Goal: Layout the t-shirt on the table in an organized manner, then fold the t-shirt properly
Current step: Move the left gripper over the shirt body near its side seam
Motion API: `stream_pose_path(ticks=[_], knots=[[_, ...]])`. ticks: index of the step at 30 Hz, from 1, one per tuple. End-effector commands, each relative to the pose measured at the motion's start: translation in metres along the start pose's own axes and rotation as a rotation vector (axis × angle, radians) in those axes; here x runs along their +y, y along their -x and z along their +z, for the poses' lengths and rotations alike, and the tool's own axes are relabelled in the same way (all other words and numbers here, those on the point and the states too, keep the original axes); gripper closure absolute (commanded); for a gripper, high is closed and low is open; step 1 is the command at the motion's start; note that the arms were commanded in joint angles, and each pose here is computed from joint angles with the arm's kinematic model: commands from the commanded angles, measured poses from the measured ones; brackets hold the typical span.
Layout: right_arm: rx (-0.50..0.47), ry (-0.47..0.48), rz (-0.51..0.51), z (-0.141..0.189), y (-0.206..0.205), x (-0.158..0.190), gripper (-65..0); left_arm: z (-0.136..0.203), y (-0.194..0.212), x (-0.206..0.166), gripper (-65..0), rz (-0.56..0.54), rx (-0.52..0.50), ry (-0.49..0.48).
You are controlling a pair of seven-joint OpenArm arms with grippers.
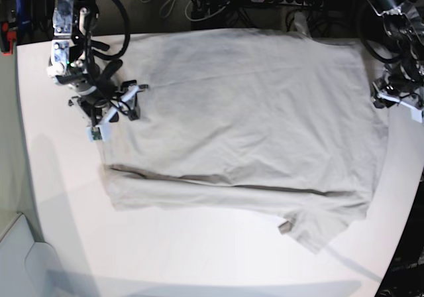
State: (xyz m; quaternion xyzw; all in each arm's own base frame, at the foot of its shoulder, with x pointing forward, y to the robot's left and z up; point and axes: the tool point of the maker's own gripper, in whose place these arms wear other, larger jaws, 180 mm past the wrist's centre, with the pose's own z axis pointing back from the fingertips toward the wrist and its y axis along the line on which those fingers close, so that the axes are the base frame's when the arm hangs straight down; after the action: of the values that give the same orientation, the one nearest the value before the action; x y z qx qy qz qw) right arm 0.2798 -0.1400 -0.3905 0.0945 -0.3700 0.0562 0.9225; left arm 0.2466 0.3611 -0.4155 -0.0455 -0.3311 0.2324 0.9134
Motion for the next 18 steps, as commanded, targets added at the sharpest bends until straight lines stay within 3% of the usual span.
stream_pose_path(ticks=[1, 3, 8, 10, 18], knots=[[-0.047, -0.004, 0.011, 0.002, -0.014, -0.001, -31.2, 0.005, -0.021, -0.001, -14.9, -0.015, -0.052, 0.004], [-0.047, -0.004, 0.011, 0.002, -0.014, -0.001, -31.2, 0.004, -0.023, -0.002, 0.0, -0.011, -0.056, 0.005], [-0.046, -0.004, 0.010, 0.002, -0.014, -0.001, -31.2, 0.003, -0.034, -0.016, 0.0, -0.042, -0.071, 0.025], [-0.046, -0.004, 0.010, 0.002, -0.014, -0.001, -31.2, 0.010, -0.052, -0.030, -0.1, -0.083, -0.120, 0.040], [-0.046, -0.004, 0.010, 0.002, -0.014, -0.001, -31.2, 0.058, -0.094, -0.145, -0.1, -0.328, -0.332, 0.205]])
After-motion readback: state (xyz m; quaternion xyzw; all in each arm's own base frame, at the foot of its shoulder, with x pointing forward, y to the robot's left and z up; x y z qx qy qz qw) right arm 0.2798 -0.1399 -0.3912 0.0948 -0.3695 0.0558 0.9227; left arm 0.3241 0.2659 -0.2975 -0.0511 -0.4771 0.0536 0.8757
